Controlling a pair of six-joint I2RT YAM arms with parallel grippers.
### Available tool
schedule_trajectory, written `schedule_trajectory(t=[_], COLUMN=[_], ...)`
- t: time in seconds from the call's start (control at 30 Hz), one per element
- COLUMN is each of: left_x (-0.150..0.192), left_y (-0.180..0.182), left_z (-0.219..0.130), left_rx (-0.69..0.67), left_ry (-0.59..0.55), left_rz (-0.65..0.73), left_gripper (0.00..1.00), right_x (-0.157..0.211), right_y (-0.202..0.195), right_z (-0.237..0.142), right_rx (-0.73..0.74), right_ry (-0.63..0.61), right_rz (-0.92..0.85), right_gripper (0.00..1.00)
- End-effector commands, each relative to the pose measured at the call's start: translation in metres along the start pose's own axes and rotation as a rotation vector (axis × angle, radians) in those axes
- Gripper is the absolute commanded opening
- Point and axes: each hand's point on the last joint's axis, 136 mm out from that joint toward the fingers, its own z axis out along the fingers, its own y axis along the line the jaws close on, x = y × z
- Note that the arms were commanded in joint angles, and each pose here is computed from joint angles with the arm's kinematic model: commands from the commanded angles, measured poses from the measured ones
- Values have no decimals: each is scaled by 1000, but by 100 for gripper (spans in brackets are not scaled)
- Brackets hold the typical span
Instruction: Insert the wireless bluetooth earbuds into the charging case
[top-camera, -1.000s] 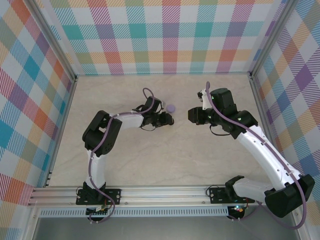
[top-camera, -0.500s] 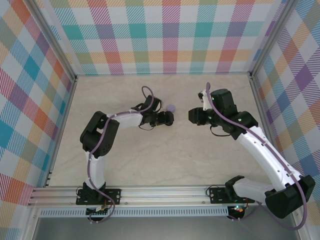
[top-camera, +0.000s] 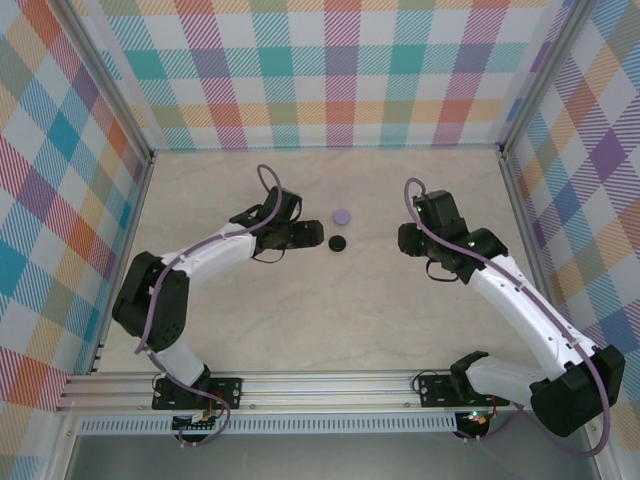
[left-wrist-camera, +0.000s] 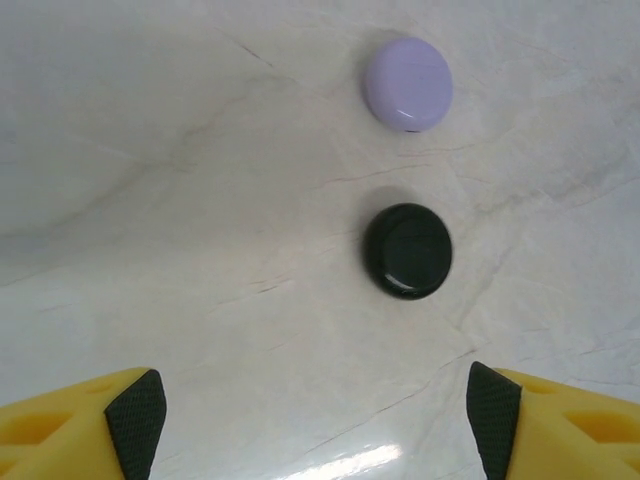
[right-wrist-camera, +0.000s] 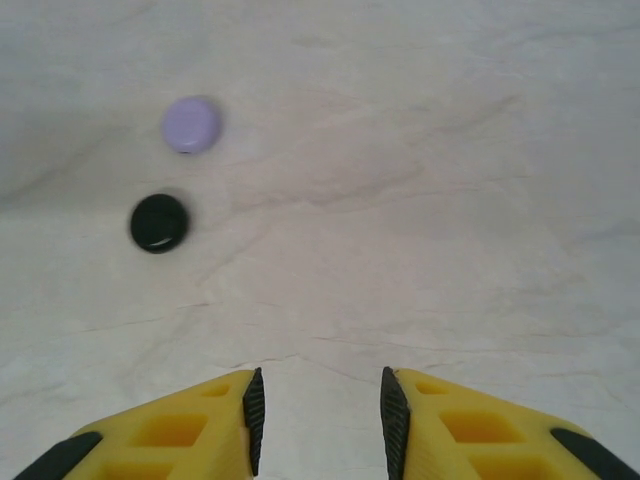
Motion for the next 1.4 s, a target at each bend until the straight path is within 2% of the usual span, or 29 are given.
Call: schedule_trajectory(t=[0.0,0.13,0.3,0.43,0.53,0.8,1.07,1.37], left_x=[7,5,-3,-8,-8,-4,-9,-16], left_y=[35,58,87,123,146,180,197,200], left_z=[-26,-52,-81,-98,-107,-105,-90,-67], left_rx=[-133,-203,-260,-386,-486,-599,-590,-440], left_ry=[-11,-51,-127,-178,-214,-288,-382,-520], left_rz=[38,54,32,18,20,94,159,149], left_gripper=[82,84,86,89,99,100,100,100], right_x=[2,8,15,19,25,33,32,19], right_y=[-28,-40,-57,-74,-88,-110,-119,-127], right_z=[4,16,33,45,54,73,85,85], right_rx=[149,196,236,265,280,196,149,121], right_ry=[-40,-57,-73,-91,-88,-95,-207,-393], right_rz=[8,12,32,51,74,159,119,127], right_gripper=[43,48,50,51,53,58,60,65])
